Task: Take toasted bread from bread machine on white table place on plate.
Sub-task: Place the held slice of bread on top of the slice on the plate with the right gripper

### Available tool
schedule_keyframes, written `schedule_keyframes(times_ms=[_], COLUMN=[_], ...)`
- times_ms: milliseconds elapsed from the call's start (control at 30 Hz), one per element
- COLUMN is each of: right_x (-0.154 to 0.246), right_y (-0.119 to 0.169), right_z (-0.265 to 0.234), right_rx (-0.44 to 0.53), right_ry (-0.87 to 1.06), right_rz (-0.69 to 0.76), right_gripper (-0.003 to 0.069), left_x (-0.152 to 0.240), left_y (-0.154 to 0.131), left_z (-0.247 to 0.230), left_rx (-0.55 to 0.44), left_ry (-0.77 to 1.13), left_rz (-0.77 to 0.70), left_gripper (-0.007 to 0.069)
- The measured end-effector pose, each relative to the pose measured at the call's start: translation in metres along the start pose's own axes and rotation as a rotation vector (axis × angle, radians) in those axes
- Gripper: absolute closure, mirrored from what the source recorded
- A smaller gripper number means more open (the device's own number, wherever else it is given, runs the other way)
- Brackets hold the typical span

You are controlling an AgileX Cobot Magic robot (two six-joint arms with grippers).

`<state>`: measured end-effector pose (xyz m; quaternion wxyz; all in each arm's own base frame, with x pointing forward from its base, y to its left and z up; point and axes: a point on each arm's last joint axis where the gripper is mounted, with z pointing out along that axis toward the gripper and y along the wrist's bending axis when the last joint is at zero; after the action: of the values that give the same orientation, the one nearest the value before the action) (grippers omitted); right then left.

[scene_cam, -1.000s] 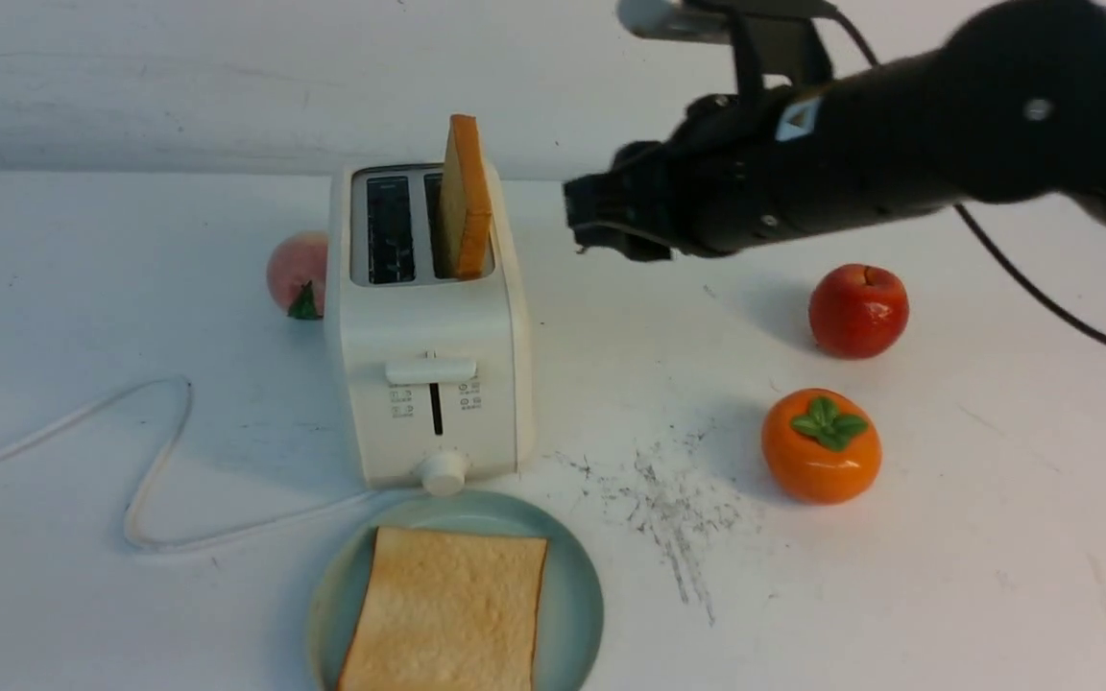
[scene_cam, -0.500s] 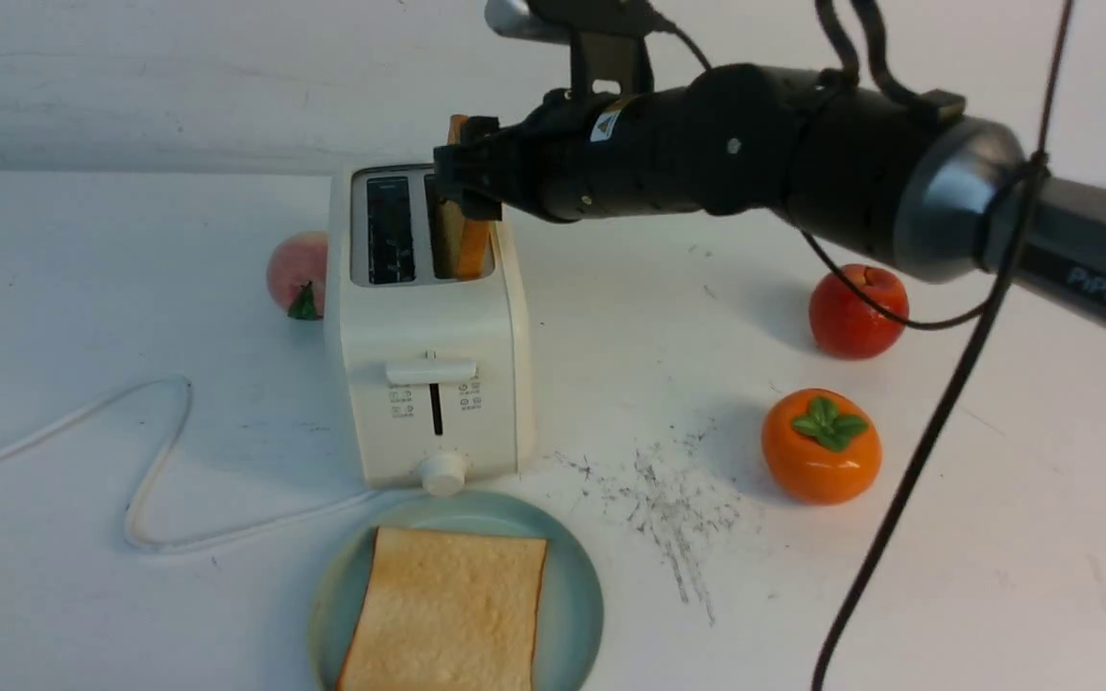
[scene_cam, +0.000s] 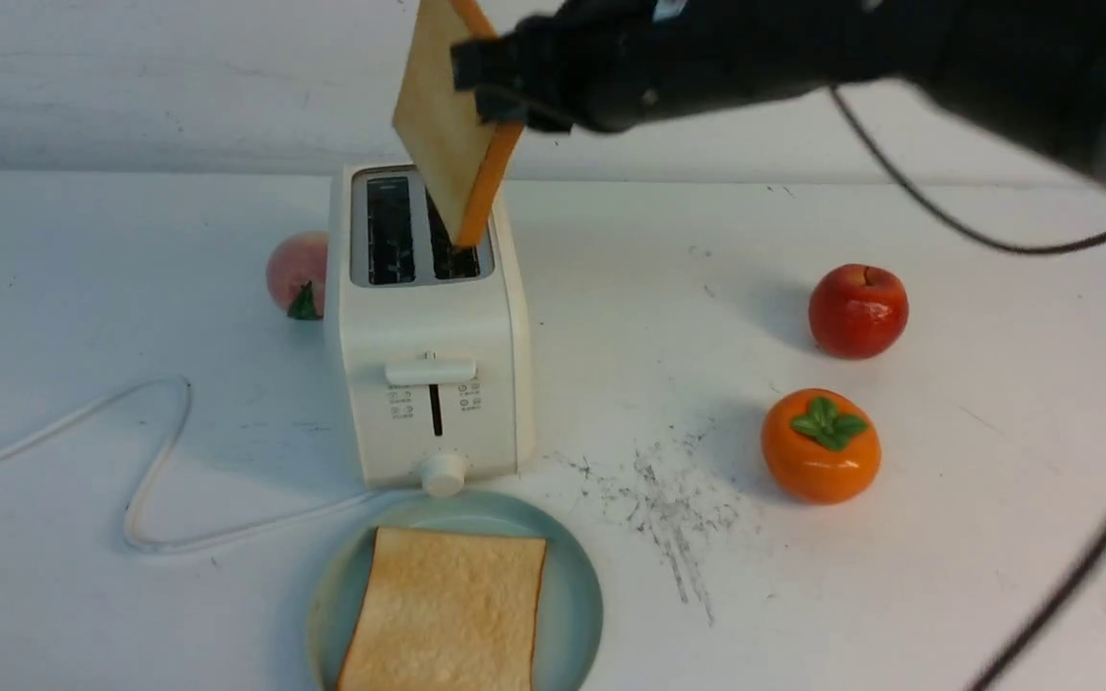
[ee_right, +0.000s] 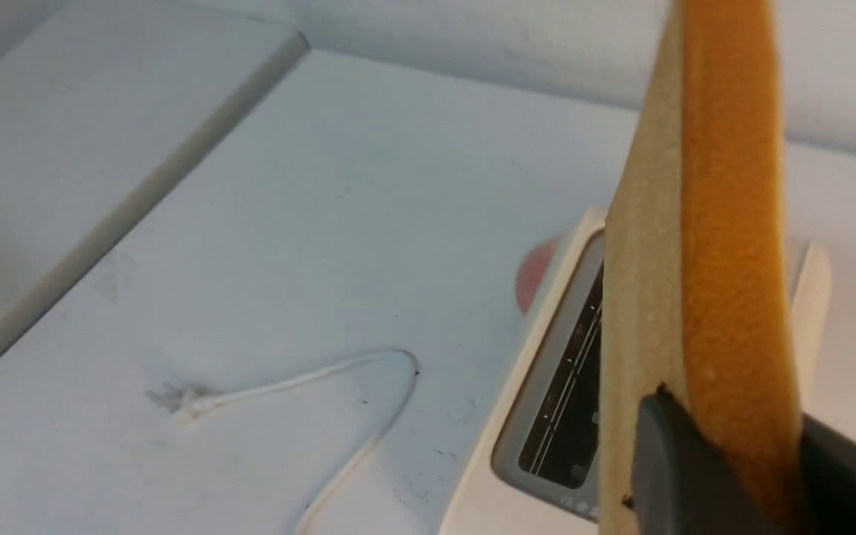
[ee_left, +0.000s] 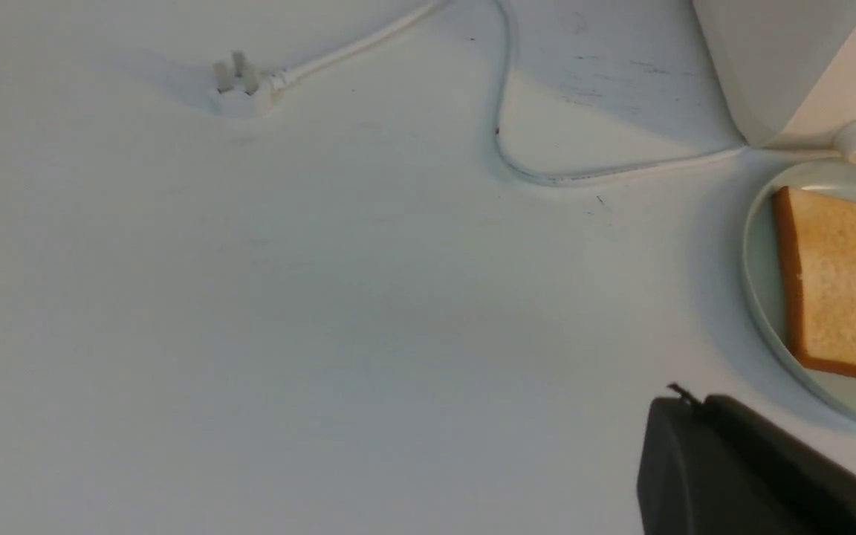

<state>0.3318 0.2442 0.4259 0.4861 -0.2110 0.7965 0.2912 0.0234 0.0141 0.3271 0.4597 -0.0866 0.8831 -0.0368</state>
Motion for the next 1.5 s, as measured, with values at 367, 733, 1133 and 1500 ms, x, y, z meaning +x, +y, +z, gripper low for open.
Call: schedule_keyframes(times_ms=[367,733,1133,1500], right_x=[0.043,0.150,0.182,0.186], right_y=[0.028,0.003,-0.009,-0.014], right_z=[-0.053,0.028,0.065,0.065], right_rx=[-0.249,-0.374,-0.389,-0.353], right_ry=[0.474,0.560,0.591,0.610], right_rz=[-0.089,0.080,0.132,0.055], right_gripper=[0.0568,0.0568,0.0568,0.0417], left_x=[-0.003,0.009,0.010,0.012], left_y=[-0.003,-0.004,-0.003,-0.002], left_z=[0.008,0.026,0.026,0.026], left_rx=[0.029,0.026,0.019,0.009], left_ry=[-0.076,-0.039,-0.024,-0.002], left_rz=[0.013,0.027,0.027,0.027], left_gripper=[0.0639,0.0639,0.0639,0.0638])
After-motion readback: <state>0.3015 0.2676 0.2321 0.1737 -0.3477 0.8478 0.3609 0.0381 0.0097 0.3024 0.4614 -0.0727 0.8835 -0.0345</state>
